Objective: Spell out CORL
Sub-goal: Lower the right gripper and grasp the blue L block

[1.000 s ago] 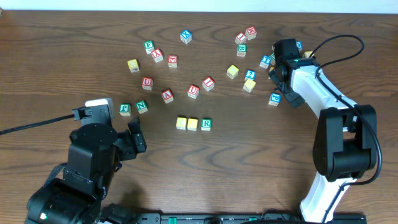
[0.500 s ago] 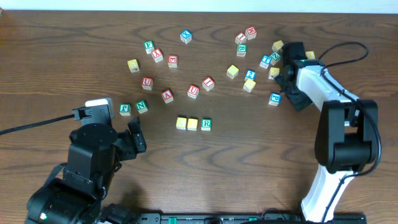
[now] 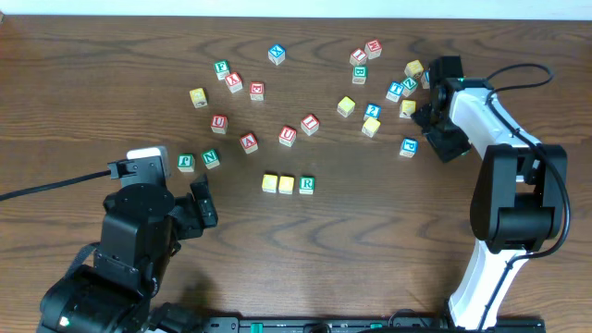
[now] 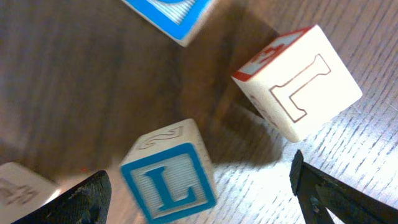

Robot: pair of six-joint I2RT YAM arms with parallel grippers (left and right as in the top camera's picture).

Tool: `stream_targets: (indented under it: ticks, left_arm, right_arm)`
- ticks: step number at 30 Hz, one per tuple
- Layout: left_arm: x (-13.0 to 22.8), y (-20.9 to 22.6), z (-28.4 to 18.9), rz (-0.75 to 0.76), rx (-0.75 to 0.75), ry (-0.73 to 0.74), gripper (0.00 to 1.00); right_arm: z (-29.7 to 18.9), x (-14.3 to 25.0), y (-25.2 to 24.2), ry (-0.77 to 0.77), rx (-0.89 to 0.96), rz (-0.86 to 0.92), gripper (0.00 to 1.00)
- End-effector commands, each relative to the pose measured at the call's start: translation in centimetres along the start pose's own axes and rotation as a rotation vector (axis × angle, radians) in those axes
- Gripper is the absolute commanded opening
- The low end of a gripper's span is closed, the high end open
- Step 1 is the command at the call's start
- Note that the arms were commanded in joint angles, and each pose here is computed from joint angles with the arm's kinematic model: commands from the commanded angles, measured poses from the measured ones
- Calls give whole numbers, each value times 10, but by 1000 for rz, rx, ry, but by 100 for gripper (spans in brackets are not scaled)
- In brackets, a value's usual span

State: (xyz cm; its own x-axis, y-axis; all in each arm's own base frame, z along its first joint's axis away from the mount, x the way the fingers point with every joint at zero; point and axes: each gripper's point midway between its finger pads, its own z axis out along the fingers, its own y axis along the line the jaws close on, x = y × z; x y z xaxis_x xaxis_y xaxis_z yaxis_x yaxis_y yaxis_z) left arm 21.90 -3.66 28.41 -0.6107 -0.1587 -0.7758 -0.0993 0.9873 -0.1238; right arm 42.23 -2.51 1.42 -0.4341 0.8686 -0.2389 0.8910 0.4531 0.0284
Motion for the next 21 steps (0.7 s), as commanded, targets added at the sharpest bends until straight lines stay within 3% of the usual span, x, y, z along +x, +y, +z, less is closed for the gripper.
stream_targets:
  ticks: [1,21]
  left_arm:
    - [-2,3,-2,13,-16,-4,93]
    - [1,3,3,22,-27,19,93]
  right_arm:
    - [-7,-9,10,-20,-15,-12,88]
    - [6,-16,10,-62,7,-3,70]
